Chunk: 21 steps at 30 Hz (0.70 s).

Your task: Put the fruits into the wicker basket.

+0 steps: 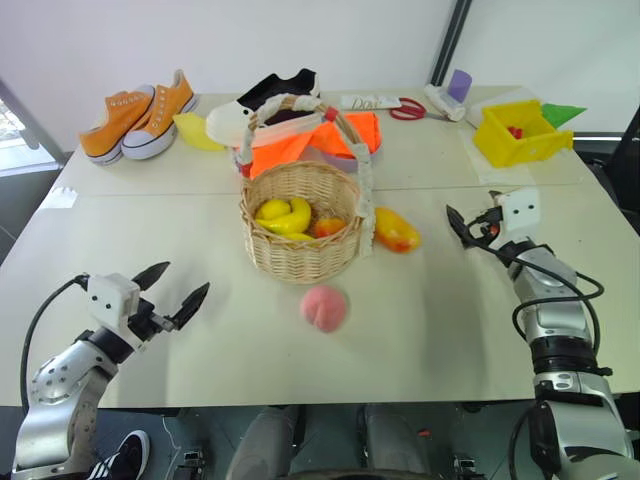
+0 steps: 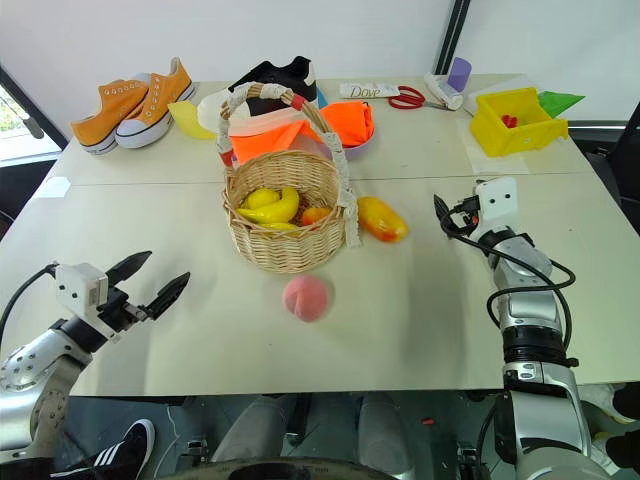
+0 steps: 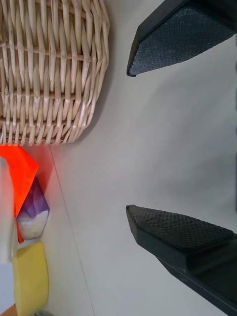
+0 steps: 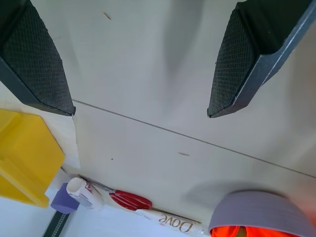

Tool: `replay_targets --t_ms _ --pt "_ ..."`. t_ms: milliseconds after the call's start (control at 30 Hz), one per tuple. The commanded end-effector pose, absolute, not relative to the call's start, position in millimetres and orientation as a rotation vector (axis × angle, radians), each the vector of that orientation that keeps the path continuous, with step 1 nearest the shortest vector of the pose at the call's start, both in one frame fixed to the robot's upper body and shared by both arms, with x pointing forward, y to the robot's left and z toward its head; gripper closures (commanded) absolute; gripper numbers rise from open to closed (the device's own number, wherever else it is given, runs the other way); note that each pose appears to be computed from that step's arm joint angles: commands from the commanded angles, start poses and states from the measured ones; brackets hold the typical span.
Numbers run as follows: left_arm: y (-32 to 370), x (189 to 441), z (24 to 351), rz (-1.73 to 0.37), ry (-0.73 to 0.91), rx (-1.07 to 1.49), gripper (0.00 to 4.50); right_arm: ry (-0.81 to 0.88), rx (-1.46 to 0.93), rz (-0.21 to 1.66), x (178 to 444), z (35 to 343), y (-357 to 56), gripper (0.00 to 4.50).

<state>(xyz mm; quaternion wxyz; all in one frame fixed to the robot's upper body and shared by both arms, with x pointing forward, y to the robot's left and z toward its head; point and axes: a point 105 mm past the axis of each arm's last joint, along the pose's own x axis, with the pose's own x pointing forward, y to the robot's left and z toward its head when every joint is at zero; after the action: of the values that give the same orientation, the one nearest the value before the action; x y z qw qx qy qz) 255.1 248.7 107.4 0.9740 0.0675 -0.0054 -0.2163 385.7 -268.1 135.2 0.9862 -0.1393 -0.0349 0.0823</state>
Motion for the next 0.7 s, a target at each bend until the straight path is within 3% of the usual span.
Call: replay_targets --t_ms 33,700 --pt "248 257 120 -0.426 -0.075 0.158 0.00 -0.136 -0.292 0.174 389 153 -262 0.04" --pt "239 270 127 -0.508 -0.101 0.142 0.00 -0.161 -0.276 0.196 380 157 -256 0.04"
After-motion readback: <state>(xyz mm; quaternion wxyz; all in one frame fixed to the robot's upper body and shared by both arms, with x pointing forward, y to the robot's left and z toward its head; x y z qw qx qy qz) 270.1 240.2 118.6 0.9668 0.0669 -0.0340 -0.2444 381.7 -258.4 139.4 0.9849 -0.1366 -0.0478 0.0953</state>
